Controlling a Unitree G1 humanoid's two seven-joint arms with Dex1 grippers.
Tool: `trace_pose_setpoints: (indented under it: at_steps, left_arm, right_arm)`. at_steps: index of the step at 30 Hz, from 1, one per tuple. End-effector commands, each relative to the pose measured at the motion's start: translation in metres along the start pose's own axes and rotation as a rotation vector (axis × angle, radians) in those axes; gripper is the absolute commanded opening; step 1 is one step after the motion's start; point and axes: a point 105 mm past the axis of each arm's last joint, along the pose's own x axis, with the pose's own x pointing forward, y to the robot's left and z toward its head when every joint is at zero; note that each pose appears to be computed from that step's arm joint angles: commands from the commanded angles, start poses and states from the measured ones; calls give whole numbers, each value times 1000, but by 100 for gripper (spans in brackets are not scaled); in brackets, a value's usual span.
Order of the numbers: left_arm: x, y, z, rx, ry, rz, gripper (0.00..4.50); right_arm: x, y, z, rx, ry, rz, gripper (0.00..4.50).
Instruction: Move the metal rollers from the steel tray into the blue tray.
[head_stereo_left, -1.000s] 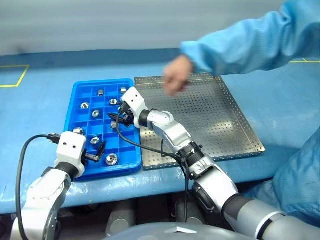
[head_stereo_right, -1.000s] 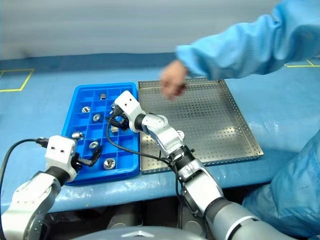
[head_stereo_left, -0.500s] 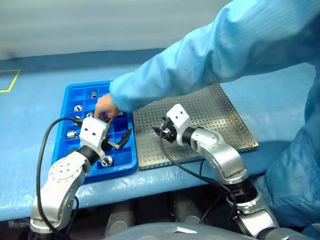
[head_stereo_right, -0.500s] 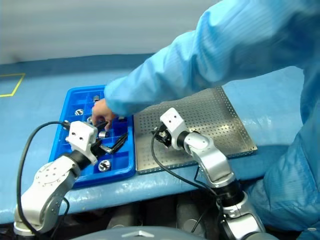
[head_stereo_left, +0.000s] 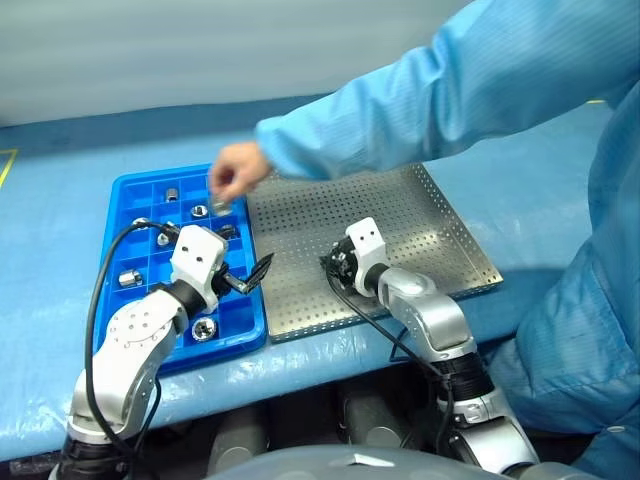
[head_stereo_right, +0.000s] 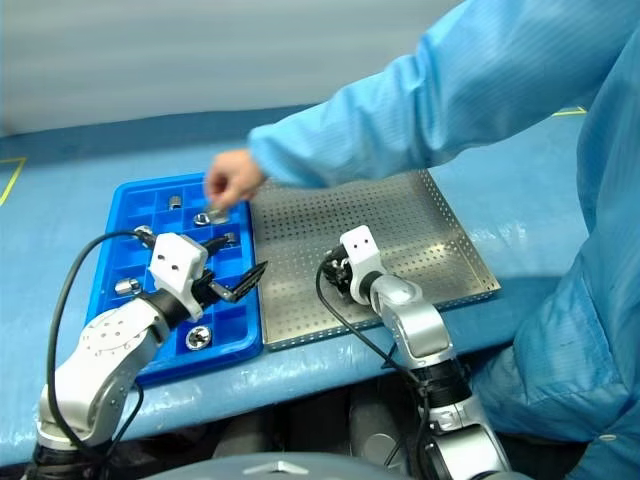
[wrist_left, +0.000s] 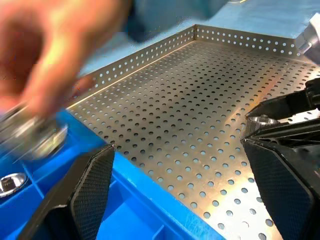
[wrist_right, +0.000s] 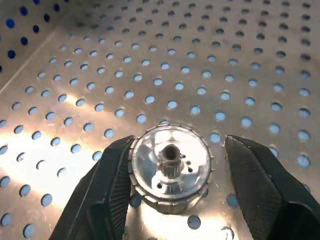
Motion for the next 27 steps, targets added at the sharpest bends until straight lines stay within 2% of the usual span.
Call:
trace_pose_setpoints:
  at_steps: [1, 4, 5, 10, 17, 20, 27]
  left_arm:
    - [-7, 3, 15, 40, -50, 29, 450]
    - [-9, 4, 15, 40, -51, 35, 450]
    - [-9, 4, 15, 40, -51, 37, 450]
    - [-21, 16, 12, 48, -28, 90, 450]
    - [-54, 55, -16, 130, 176, 306, 450]
    - [-60, 64, -20, 91, 191, 387, 450]
    - [-62, 46, -19, 74, 156, 359, 450]
  right_arm:
    - [2, -2, -2, -27, 6, -9, 262]
    - [2, -3, 3, -30, -24, -15, 176]
    - [2, -1, 7, -26, -39, -9, 171]
    - [-3, 24, 42, -47, -150, 99, 172]
    - [-9, 92, 98, -109, -297, 387, 172]
    - [7, 112, 105, -144, -299, 448, 172]
    - [39, 148, 101, -160, -266, 553, 172]
